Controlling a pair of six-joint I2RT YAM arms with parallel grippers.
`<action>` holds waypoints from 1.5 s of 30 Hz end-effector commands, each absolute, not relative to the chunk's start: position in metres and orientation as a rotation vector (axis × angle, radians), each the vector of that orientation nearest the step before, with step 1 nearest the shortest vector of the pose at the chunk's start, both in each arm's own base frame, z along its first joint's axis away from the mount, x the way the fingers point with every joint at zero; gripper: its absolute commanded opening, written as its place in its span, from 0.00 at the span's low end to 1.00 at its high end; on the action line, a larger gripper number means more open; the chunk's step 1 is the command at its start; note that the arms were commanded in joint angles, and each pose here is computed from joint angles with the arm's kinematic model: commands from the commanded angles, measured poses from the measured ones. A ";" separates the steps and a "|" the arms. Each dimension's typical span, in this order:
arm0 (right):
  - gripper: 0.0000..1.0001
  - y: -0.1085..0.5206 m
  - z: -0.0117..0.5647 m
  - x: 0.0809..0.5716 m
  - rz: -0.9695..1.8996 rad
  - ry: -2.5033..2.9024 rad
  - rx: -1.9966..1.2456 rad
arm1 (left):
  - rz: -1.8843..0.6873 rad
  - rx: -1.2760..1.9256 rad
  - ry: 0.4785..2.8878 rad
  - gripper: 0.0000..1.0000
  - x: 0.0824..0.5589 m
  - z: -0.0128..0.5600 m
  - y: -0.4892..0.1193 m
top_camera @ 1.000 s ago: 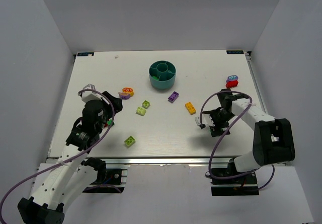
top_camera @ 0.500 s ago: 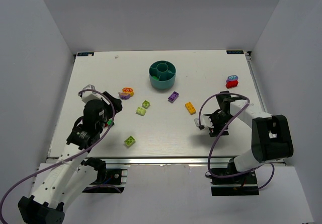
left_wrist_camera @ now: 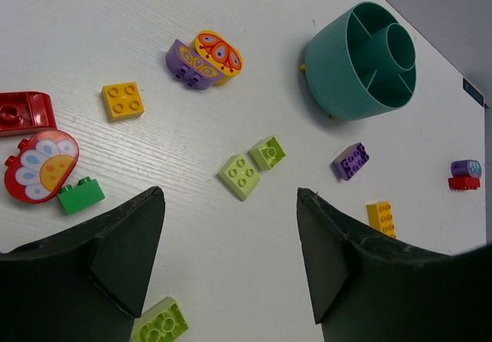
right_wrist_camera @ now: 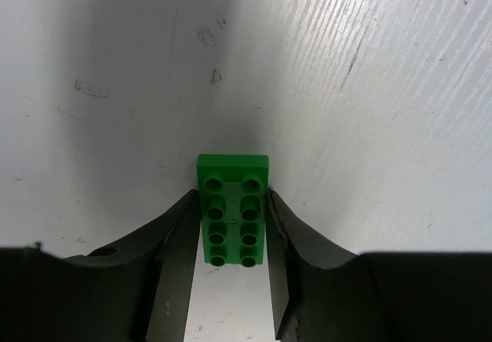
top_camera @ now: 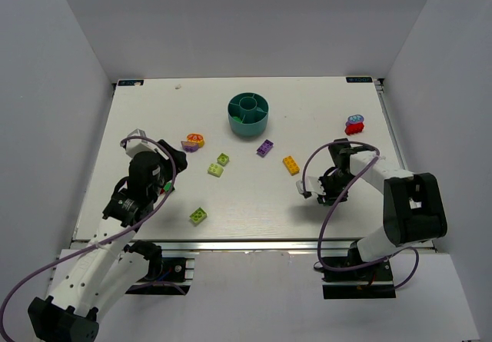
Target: Sort the legos into containers by color
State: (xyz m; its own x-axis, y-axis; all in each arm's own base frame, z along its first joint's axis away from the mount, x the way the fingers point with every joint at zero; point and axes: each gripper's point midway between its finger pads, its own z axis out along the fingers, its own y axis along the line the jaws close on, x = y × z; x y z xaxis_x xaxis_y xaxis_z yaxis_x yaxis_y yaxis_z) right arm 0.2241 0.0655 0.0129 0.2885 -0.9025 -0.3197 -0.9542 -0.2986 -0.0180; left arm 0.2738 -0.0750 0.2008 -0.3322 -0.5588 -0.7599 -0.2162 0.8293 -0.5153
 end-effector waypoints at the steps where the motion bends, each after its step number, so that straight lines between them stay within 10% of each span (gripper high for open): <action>1: 0.28 0.073 0.018 0.223 0.421 1.704 -2.340 | -0.387 -0.596 1.891 0.79 0.272 0.208 -0.071; 21: 0.00 0.271 0.276 0.338 0.870 1.376 -1.354 | -0.394 -0.636 1.883 0.79 0.266 0.213 -0.067; 45: 0.00 0.375 0.311 0.435 0.853 1.346 -0.970 | -0.432 -0.740 1.840 0.79 0.254 0.215 -0.060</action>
